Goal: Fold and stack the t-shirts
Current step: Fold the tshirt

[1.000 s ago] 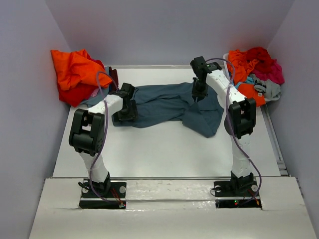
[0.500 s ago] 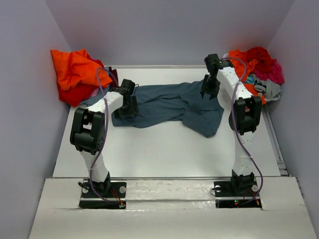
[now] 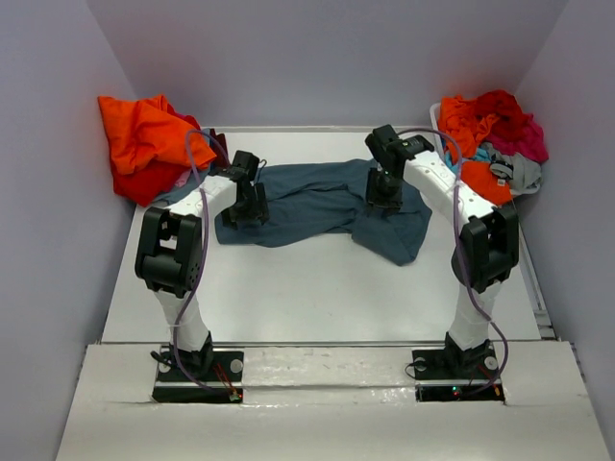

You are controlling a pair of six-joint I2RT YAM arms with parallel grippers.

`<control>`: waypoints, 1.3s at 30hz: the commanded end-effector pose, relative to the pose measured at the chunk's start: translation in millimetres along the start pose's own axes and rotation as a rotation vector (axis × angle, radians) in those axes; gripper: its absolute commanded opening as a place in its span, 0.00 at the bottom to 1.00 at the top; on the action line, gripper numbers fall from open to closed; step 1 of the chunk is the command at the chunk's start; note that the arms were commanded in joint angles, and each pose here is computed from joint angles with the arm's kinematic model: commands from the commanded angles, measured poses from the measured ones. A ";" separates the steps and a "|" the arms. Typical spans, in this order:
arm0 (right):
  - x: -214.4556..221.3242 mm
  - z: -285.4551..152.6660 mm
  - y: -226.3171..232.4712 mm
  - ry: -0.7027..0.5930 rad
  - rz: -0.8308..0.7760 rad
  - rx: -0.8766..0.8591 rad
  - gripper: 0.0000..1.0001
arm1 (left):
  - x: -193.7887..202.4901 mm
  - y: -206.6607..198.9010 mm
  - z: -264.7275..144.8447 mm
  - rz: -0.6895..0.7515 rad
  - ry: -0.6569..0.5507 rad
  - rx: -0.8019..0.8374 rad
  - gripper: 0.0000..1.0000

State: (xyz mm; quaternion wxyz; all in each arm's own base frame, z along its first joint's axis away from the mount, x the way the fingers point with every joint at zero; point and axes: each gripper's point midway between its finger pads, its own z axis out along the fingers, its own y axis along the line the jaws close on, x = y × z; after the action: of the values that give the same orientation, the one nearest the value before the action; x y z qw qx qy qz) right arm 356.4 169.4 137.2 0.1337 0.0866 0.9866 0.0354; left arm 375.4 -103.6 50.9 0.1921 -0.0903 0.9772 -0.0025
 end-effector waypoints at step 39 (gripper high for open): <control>40.1 71.0 49.5 0.081 -0.129 -0.033 0.44 | -18.8 3.7 -14.5 0.011 -0.056 -0.017 0.81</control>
State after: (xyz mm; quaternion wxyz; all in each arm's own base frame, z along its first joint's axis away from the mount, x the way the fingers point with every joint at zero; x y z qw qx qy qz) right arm 333.6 219.4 62.6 0.0797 0.0218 0.9957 0.0406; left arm 384.1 -101.4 59.4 0.2072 -0.0875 0.9744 0.0048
